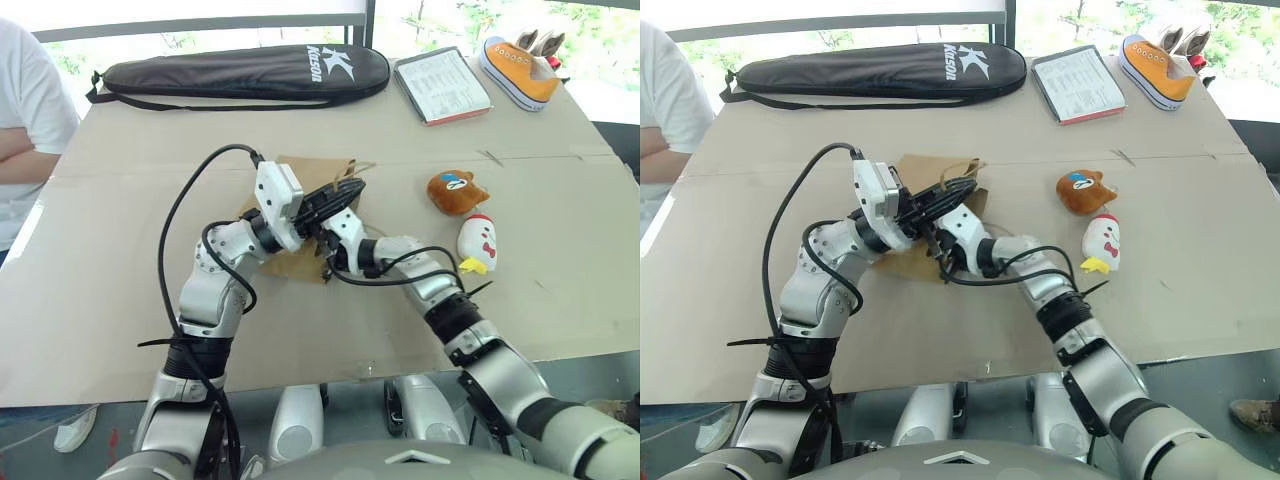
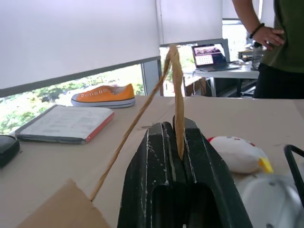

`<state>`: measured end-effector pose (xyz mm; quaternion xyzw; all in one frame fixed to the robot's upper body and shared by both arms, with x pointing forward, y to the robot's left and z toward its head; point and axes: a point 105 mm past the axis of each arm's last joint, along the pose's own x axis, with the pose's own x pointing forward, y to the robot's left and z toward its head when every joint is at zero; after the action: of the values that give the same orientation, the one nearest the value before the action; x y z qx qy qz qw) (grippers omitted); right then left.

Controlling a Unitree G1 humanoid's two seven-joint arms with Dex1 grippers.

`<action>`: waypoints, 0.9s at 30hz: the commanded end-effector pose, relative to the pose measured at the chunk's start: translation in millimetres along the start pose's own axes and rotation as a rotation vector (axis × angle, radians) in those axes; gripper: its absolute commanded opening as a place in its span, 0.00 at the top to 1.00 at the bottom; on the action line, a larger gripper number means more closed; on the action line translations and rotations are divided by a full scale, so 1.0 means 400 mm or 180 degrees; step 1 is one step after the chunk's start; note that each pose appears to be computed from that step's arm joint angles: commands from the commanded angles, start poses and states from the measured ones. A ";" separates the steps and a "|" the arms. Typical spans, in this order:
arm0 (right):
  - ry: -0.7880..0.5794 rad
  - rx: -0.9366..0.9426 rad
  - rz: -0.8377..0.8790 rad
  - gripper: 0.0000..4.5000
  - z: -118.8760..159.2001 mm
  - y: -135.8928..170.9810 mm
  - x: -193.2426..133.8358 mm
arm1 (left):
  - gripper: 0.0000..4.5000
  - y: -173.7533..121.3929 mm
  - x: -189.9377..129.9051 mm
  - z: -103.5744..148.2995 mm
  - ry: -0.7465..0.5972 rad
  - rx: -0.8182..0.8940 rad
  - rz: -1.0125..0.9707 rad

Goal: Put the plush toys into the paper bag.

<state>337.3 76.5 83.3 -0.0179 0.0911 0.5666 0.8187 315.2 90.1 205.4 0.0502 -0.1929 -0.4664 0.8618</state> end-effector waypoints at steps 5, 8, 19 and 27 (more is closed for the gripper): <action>-0.0159 0.0270 -0.0112 0.99 0.029 0.024 0.035 | 1.00 0.075 -0.003 0.105 -0.0366 0.0035 0.0452; -0.0036 0.0144 -0.0261 0.99 0.018 0.015 0.044 | 1.00 0.098 -0.004 0.123 -0.0419 0.0004 0.0573; -0.0128 -0.0306 -0.0719 0.99 0.095 -0.038 0.014 | 1.00 0.139 -0.054 0.088 -0.0033 -0.0022 0.0718; -0.0694 -0.0404 -0.0541 0.52 0.268 0.006 -0.203 | 1.00 0.156 -0.064 0.061 0.0038 -0.0001 0.0673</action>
<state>333.8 16.5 174.5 -0.0339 0.0047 0.4874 0.8725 344.5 150.4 225.1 0.0192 -0.1666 -0.3697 0.9139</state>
